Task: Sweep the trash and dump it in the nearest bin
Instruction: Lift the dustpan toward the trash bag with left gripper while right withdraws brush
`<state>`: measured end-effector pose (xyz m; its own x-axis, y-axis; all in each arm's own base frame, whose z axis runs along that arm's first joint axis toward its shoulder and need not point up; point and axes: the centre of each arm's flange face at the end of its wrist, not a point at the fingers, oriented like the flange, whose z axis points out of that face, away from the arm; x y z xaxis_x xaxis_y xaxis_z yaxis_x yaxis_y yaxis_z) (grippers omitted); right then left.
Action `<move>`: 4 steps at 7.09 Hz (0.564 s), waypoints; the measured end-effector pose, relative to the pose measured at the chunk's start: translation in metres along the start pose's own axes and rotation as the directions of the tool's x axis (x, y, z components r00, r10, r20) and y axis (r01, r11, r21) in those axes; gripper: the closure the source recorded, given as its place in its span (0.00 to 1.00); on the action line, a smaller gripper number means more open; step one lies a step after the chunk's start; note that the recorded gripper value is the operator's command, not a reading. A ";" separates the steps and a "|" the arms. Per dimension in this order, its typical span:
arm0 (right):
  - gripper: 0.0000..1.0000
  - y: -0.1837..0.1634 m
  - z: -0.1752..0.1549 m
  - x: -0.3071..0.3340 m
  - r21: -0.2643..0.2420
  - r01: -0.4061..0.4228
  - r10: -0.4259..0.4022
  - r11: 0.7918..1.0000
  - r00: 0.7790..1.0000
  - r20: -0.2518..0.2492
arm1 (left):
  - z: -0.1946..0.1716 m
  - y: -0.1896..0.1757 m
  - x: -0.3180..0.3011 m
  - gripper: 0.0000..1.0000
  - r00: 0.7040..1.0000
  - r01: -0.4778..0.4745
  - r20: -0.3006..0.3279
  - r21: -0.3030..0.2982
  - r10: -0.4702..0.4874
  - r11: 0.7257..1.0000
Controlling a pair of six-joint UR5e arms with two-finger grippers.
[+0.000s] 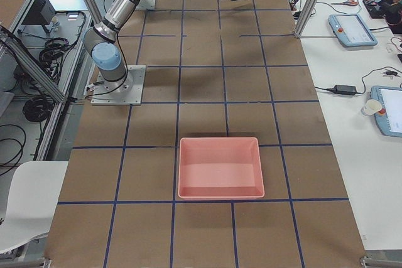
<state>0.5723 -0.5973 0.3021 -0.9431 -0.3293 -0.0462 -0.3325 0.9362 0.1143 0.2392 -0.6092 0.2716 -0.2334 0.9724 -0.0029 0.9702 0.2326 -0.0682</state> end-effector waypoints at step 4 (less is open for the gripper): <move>0.97 0.081 -0.019 0.086 -0.097 -0.191 0.184 0.977 0.980 -0.075 | -0.027 0.023 0.015 0.99 0.995 0.089 0.041 0.080 -0.093 0.993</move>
<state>0.4637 -0.5519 0.3267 -0.9859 -0.1593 0.0502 -0.1449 0.9653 0.2171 0.2599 -0.5883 0.2972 -0.3249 0.9450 -0.0374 0.9371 0.3163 -0.1479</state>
